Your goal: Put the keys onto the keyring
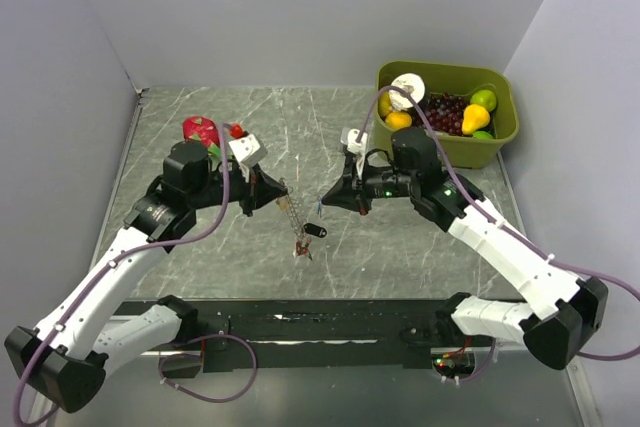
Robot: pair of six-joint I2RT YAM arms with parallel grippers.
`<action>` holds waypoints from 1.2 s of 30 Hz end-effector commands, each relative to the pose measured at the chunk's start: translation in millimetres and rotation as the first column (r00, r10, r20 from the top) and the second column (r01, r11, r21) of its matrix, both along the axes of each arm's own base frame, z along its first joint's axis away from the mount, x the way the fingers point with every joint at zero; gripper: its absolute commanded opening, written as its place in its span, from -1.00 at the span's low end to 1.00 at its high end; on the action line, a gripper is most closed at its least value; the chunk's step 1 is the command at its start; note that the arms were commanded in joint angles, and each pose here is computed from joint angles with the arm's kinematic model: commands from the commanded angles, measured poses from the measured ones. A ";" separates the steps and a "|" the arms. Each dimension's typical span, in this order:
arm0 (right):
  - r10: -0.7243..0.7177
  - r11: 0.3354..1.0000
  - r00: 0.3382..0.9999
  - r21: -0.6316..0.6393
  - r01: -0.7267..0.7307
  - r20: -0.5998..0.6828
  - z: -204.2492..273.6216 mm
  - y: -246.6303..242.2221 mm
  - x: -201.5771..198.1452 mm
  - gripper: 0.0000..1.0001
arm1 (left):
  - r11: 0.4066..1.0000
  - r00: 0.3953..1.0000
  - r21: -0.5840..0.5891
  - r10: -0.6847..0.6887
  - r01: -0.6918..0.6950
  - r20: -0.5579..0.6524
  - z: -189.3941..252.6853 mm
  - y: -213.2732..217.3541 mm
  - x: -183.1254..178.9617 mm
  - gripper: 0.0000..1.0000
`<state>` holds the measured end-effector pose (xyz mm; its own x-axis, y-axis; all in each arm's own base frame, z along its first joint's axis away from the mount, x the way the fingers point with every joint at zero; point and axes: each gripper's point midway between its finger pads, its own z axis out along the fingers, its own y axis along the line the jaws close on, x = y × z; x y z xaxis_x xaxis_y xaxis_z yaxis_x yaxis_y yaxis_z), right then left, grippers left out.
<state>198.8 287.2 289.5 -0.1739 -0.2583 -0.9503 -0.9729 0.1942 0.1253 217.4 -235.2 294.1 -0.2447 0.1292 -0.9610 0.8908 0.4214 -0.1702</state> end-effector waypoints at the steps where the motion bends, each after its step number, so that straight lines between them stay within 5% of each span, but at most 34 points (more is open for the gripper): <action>1: 0.026 1.000 1.000 -0.007 -0.026 0.015 16.0 3.8 2.3 -1.00 | 0.997 0.990 0.043 0.065 -0.071 0.121 23.0 -3.0 11.2 -0.98; 8: 0.041 0.999 0.999 -0.023 -0.041 -0.001 14.0 11.4 7.6 -1.00 | 0.987 0.988 0.128 0.080 -0.098 0.135 13.2 -15.6 13.6 -0.98; 36: 0.102 0.995 0.993 -0.017 -0.103 -0.064 4.2 35.3 17.2 -1.00 | 0.993 0.991 0.115 0.011 -0.027 0.135 9.2 -32.8 -2.5 -0.98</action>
<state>216.4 311.8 264.8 -0.2674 -0.3550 -0.8958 -0.9622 0.1486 0.2284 215.4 -259.7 279.7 -0.1790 0.2951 -0.9386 0.8814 0.4720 -0.0196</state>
